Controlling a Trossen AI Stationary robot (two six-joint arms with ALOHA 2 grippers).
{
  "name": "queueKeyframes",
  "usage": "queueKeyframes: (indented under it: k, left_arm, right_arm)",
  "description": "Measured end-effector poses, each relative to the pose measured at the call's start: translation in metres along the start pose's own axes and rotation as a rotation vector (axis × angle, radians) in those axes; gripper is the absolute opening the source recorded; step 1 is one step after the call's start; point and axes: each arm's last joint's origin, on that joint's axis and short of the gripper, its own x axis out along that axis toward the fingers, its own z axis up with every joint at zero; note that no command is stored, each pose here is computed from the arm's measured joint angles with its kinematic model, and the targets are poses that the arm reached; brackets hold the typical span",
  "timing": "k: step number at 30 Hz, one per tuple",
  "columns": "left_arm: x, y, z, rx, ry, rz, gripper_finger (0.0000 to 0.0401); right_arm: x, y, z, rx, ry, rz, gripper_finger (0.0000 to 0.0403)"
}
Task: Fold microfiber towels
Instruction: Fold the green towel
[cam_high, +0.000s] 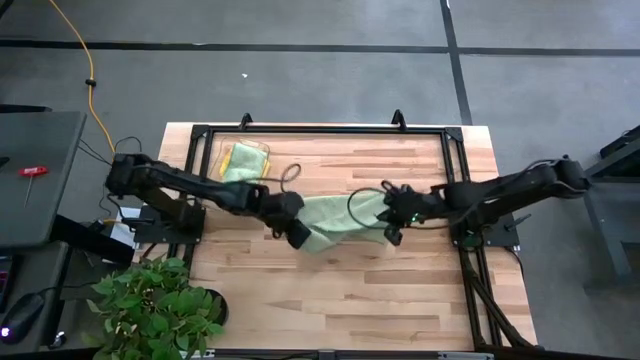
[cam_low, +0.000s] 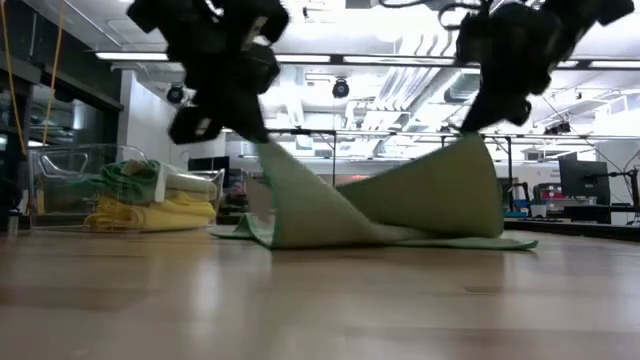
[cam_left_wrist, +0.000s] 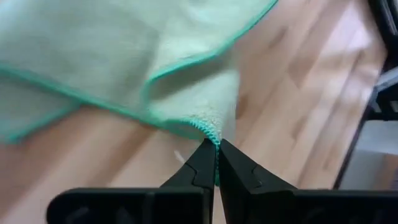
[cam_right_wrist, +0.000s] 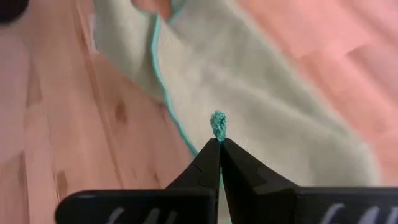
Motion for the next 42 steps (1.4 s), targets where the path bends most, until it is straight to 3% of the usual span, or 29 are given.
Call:
queueKeyframes:
  k: [8,12,18,24,28,32,35,42]
  left_arm:
    - [-0.044,-0.001,0.035,0.102,-0.098,0.055,0.0001]
    - [-0.069,-0.008,0.058,0.184,-0.158,0.111,0.0]
    - [-0.118,0.0,0.107,0.309,-0.323,0.303,0.0]
    - [-0.18,0.025,0.167,0.354,-0.56,0.48,0.0]
    - [-0.217,0.038,0.191,0.363,-0.656,0.549,0.0]
    - [-0.242,0.034,0.2,0.405,-0.75,0.595,0.0]
    - [-0.251,0.027,0.197,0.45,-0.747,0.618,0.0]
    - [-0.233,0.006,0.169,0.512,-0.554,0.579,0.0]
  right_arm:
    - [-0.04,-0.015,0.028,0.007,-0.123,-0.061,0.0]
    - [-0.065,-0.025,0.052,0.005,-0.177,-0.154,0.0]
    - [-0.115,-0.055,0.097,-0.006,-0.197,-0.327,0.0]
    - [-0.16,-0.098,0.142,-0.063,-0.223,-0.488,0.0]
    - [-0.189,-0.116,0.173,-0.104,-0.264,-0.547,0.0]
    - [-0.205,-0.122,0.202,-0.167,-0.303,-0.559,0.0]
    - [-0.208,-0.119,0.211,-0.185,-0.306,-0.511,0.0]
    - [-0.178,-0.106,0.186,-0.16,-0.075,-0.401,0.0]
